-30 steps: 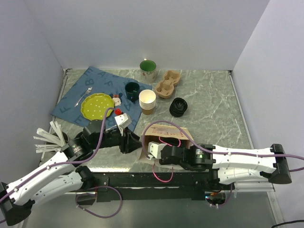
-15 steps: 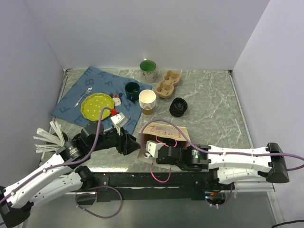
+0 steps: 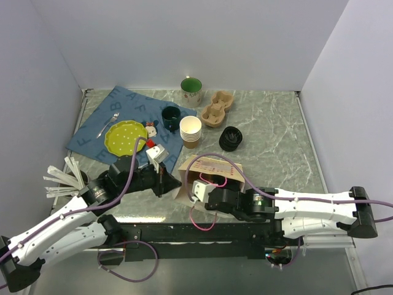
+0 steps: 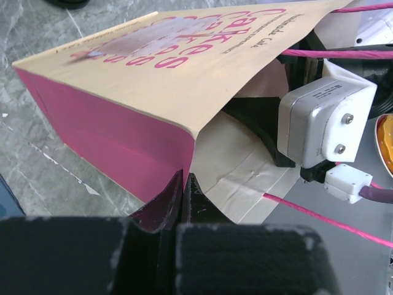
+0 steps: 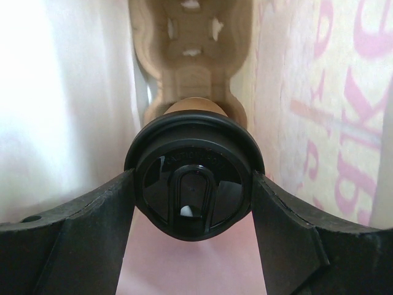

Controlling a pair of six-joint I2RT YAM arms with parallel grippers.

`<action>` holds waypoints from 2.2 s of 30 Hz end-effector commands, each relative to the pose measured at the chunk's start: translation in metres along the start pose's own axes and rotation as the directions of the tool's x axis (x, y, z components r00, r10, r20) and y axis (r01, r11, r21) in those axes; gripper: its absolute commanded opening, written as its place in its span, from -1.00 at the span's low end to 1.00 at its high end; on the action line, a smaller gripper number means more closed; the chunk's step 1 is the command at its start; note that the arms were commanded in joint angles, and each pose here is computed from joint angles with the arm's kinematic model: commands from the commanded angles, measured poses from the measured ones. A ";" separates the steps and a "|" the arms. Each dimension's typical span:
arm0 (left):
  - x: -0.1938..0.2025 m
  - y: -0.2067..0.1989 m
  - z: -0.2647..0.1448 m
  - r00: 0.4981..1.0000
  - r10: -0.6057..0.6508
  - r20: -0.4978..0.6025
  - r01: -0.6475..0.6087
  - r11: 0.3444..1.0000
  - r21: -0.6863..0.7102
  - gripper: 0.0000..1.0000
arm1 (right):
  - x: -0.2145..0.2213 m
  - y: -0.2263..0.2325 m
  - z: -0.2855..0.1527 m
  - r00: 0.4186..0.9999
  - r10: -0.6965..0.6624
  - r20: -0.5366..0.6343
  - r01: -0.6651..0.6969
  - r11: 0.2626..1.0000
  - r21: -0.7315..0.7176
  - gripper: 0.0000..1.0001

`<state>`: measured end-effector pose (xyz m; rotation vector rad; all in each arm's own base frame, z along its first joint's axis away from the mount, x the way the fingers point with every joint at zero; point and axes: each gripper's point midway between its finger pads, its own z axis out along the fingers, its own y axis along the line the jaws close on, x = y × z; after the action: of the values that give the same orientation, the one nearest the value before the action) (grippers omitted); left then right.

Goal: Pack the takeout coffee

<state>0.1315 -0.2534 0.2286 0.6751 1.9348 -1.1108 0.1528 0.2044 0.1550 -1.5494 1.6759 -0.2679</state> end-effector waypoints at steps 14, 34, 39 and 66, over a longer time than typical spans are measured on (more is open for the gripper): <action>-0.007 -0.012 -0.005 0.988 0.094 0.121 -0.105 0.991 0.083 -0.98 | 0.009 -0.027 0.011 0.997 -0.045 -0.066 0.052 0.992 0.118 -0.09; 0.001 -0.010 -0.005 0.990 0.097 0.104 -0.106 0.990 0.088 -0.98 | -0.029 -0.063 0.016 0.998 -0.060 0.030 0.049 0.956 0.288 -0.09; 0.001 -0.010 -0.002 0.993 0.078 0.088 -0.085 0.993 0.086 -0.98 | -0.032 -0.059 0.014 0.994 -0.085 0.064 0.066 0.966 0.251 -0.09; 0.001 -0.004 0.000 0.992 0.049 0.113 -0.056 0.997 0.059 -0.98 | -0.018 -0.032 0.018 0.995 -0.066 0.073 0.056 0.990 0.129 -0.11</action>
<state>0.1235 -0.2540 0.2212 0.7034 1.8397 -1.1572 0.1849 0.2278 0.1575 -1.5693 1.4893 -0.3396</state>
